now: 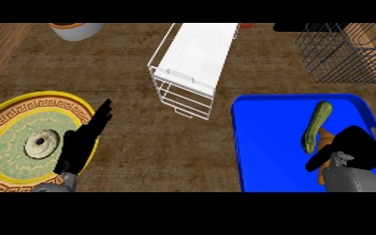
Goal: Pick the croissant from the tray and place it in the tiered shelf
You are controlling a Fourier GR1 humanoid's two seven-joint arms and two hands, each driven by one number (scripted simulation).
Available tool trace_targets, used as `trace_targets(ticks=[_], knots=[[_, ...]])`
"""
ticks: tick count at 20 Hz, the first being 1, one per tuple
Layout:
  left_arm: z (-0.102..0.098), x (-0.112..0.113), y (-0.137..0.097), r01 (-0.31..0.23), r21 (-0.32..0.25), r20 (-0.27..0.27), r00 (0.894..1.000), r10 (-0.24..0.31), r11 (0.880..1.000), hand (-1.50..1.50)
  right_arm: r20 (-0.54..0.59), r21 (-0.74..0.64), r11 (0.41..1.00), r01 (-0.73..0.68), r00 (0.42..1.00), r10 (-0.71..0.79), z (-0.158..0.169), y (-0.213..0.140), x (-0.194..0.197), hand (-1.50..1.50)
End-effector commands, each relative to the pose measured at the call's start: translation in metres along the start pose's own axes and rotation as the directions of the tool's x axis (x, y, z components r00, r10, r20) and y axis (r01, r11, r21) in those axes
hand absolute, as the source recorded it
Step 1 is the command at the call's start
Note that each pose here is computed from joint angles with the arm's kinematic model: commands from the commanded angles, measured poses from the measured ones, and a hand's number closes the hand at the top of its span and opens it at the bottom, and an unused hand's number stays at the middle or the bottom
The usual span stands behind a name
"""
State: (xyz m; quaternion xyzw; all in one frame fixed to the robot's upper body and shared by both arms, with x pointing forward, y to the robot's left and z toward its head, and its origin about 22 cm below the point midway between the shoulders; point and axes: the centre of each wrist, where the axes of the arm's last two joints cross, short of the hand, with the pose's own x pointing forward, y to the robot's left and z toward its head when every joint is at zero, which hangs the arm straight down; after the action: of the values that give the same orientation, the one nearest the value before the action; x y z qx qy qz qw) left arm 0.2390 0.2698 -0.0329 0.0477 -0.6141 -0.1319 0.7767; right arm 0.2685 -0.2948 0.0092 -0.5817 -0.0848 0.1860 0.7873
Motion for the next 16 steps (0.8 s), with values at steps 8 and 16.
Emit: trace_targets(ticks=[8, 16], knots=[[-0.007, 0.002, -0.008, 0.007, -0.003, 0.002, 1.0, -0.007, 1.0, 0.0, 0.164, -0.134, 0.981, -0.14, 0.973, 0.161, -0.001, -0.016, 0.025, 1.5], [-0.016, 0.022, -0.021, 0.037, -0.101, 0.056, 0.998, -0.031, 0.994, 0.0, 0.959, -0.138, 0.98, -0.142, 0.23, 0.168, 0.087, -0.055, 0.079, 1.5]])
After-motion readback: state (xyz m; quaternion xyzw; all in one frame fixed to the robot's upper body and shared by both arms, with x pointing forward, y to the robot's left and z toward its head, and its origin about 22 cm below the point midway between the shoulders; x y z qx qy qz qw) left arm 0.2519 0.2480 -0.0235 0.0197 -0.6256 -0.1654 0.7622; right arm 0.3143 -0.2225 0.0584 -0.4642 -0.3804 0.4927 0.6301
